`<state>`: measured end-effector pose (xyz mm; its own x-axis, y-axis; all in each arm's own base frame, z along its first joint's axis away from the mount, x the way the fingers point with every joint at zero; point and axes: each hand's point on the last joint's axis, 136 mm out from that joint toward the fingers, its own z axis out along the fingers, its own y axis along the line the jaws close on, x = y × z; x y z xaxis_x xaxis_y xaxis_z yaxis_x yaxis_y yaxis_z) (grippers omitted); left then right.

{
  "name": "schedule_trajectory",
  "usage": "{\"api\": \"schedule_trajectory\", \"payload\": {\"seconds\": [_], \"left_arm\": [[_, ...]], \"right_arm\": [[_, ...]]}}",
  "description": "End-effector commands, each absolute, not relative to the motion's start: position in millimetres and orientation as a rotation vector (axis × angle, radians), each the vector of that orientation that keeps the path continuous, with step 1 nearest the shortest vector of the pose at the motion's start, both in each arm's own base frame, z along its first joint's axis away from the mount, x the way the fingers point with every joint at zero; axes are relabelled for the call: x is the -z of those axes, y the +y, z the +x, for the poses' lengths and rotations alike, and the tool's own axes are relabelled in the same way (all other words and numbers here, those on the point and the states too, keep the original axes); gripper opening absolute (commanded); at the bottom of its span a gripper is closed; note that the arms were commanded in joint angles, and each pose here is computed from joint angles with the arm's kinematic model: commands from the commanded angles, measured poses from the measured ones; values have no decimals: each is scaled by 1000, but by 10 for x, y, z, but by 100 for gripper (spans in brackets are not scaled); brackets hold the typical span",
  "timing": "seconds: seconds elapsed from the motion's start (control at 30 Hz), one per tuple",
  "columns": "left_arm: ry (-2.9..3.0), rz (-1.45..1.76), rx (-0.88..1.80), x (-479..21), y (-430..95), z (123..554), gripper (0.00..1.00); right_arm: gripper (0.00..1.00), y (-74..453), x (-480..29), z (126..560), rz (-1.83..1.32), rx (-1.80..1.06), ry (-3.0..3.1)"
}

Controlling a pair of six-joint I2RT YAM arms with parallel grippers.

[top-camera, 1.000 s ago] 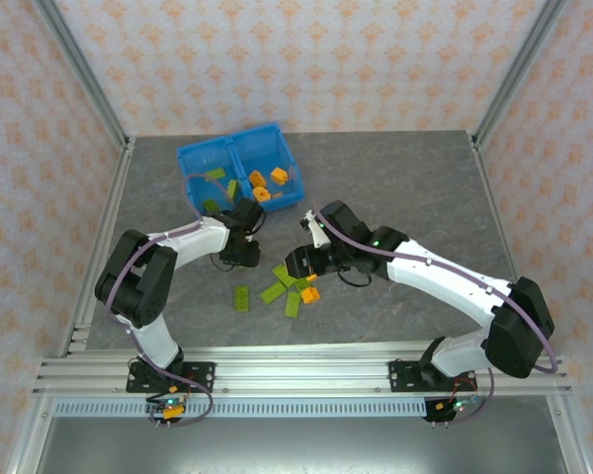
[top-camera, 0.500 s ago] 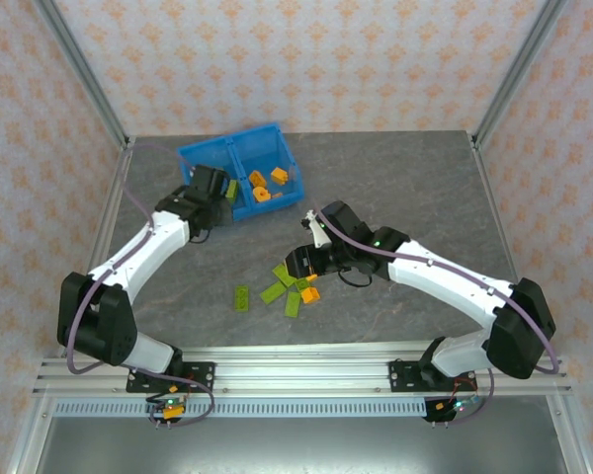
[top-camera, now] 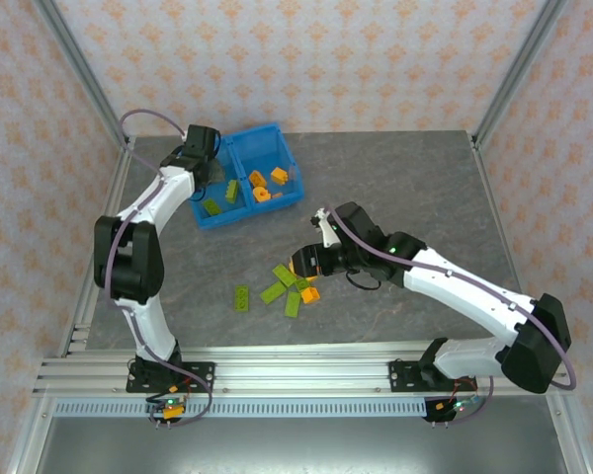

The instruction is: Sort the legos into containers by color

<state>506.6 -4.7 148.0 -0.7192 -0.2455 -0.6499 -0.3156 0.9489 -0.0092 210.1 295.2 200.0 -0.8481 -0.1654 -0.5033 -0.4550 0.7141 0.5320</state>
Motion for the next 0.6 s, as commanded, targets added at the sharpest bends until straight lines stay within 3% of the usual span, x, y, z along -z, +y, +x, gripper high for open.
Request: {"api": "schedule_trajectory", "payload": {"seconds": [0.0, 0.33, 0.57], "left_arm": [[2422, -389, -124, -1439, -49, 5244, 30], [2522, -411, -65, -937, -151, 5367, 37], [2458, -396, -39, -1299, -155, 5299, 58]], "right_arm": [[63, 2902, -2013, 2095, -452, -915, 2481], [63, 2897, -2058, 2096, -450, -912, 2479], [63, 2924, -2100, 2123, -451, -919, 2464]]}}
